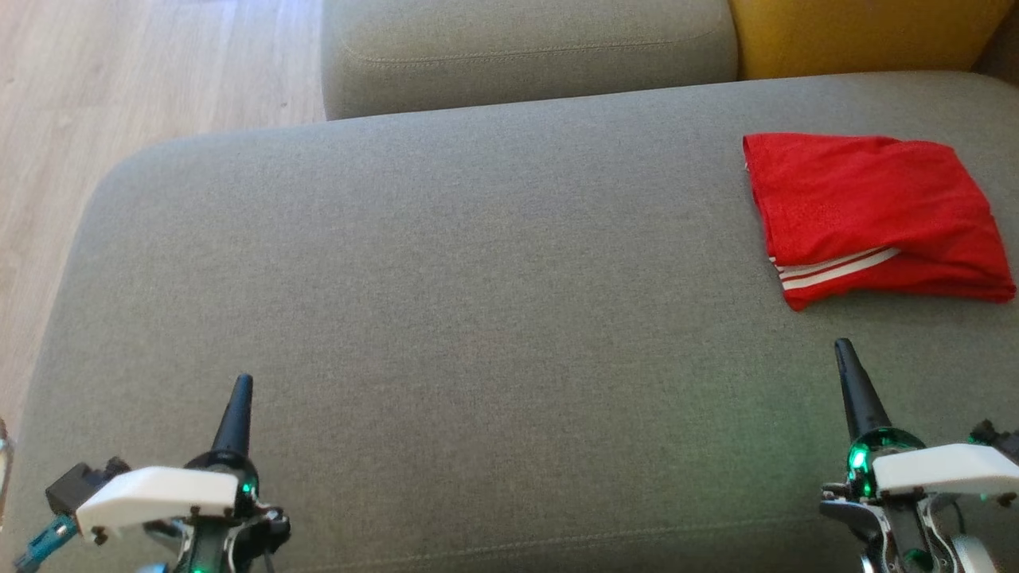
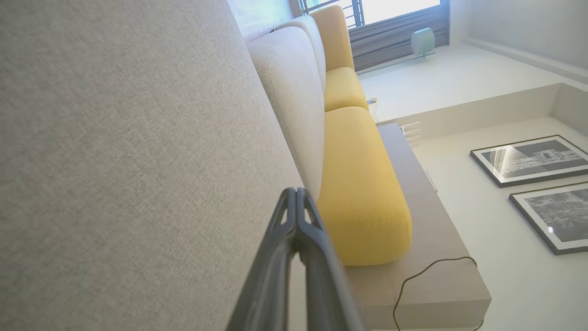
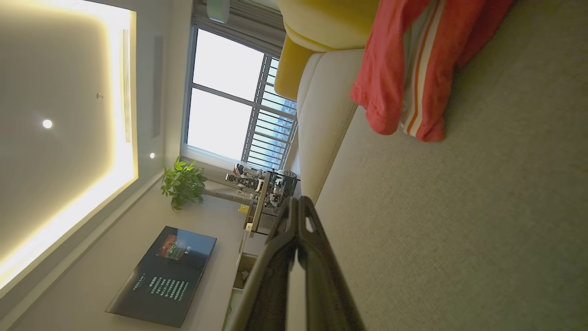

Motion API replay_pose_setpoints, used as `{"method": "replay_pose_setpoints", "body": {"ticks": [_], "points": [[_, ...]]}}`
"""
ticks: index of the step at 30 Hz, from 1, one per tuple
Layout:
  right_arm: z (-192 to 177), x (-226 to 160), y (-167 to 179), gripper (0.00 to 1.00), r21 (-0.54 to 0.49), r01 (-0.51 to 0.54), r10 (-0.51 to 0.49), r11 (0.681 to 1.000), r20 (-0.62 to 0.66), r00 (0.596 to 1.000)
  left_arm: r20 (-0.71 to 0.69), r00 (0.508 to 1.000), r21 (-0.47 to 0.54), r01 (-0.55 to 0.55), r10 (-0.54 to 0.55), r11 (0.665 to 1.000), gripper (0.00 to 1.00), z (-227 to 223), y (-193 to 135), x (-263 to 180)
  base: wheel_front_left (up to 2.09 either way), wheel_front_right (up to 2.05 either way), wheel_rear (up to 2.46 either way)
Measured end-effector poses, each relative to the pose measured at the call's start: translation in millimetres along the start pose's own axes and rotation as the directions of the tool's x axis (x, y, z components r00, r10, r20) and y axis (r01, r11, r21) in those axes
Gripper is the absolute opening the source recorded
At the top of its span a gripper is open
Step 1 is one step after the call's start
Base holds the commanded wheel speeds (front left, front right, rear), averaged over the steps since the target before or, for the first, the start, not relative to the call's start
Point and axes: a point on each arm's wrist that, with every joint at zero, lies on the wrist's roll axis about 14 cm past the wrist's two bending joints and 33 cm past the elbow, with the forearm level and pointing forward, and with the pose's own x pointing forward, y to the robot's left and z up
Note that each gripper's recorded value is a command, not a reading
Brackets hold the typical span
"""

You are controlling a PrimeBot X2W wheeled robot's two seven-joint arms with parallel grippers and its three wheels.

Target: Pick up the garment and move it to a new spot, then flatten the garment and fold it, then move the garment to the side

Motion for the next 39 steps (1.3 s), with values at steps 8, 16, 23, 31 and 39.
{"method": "replay_pose_setpoints", "body": {"ticks": [8,16,23,31,39], "points": [[1.1,4.0,2.0,0.00,0.095,-0.005,0.005,0.996,-0.003,1.000,0.011,1.000,-0.096,0.028,-0.027,0.995,0.00,6.7,-5.5,5.0,0.00,0.00,0.00],[0.3,4.1,-1.1,0.00,0.188,0.004,-0.002,0.982,-0.011,1.000,0.022,0.999,-0.194,0.039,-0.036,0.980,0.00,12.9,-4.8,7.2,0.00,0.00,0.00],[0.8,6.6,0.0,0.00,0.268,0.000,0.005,0.963,-0.016,1.000,0.028,0.998,-0.275,0.062,-0.056,0.959,0.00,16.6,-8.8,10.9,0.00,0.00,0.00],[2.2,8.6,2.0,0.00,0.298,-0.007,0.011,0.955,-0.012,1.000,0.040,0.997,-0.305,0.075,-0.065,0.949,0.00,21.2,-10.6,12.0,0.00,0.00,0.00],[2.6,8.6,1.9,0.00,0.298,-0.007,0.012,0.955,-0.013,1.000,0.043,0.997,-0.306,0.075,-0.065,0.949,0.00,21.8,-10.4,11.9,0.00,0.00,0.00]]}}
